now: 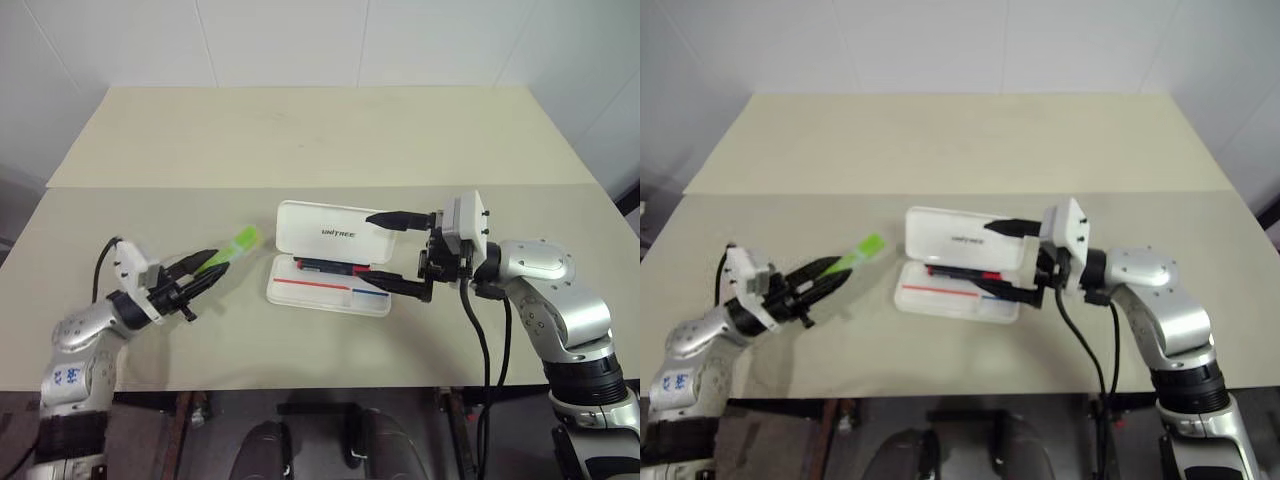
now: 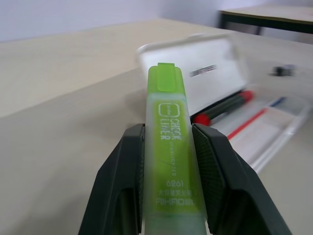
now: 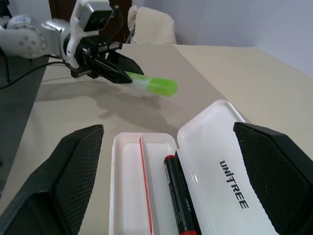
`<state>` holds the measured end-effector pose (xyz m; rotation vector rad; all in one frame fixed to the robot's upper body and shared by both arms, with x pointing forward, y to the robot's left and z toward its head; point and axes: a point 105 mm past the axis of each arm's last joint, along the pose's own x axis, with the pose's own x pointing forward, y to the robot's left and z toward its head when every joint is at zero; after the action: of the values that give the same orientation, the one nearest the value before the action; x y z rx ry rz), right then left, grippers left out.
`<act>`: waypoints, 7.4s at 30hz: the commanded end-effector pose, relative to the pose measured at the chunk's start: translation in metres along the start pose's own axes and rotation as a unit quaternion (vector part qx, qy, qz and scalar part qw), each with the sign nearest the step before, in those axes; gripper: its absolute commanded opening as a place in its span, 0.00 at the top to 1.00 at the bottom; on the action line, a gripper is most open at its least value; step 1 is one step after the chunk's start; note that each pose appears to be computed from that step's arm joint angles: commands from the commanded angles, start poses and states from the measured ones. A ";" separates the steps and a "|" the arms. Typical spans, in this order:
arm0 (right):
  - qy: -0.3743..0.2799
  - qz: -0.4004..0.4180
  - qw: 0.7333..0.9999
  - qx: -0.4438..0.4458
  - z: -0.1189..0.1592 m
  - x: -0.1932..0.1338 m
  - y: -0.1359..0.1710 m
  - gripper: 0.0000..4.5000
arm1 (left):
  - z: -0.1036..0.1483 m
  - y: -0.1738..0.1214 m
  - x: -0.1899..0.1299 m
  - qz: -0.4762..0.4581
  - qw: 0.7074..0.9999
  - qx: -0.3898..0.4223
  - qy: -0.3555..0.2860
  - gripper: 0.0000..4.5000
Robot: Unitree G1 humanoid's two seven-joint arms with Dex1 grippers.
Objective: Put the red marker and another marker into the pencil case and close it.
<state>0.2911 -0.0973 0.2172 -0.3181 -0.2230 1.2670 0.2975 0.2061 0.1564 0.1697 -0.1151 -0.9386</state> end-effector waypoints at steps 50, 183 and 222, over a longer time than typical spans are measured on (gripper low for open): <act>0.039 -0.155 0.987 -0.031 0.014 -0.057 0.022 0.00 | -0.013 -0.034 0.113 -0.370 0.925 0.072 0.043 0.00; 0.124 0.047 0.984 0.119 -0.087 0.009 0.018 0.91 | 0.036 -0.026 0.044 -0.311 0.949 0.037 0.019 0.00; 0.051 -0.028 0.997 0.045 -0.015 -0.034 0.008 0.00 | 0.043 -0.007 0.028 -0.216 0.976 0.004 -0.021 0.13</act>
<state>0.2832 -0.1220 0.1837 -0.2713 -0.0196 1.2342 0.3049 0.1673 0.1813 0.1601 -0.0625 -1.3898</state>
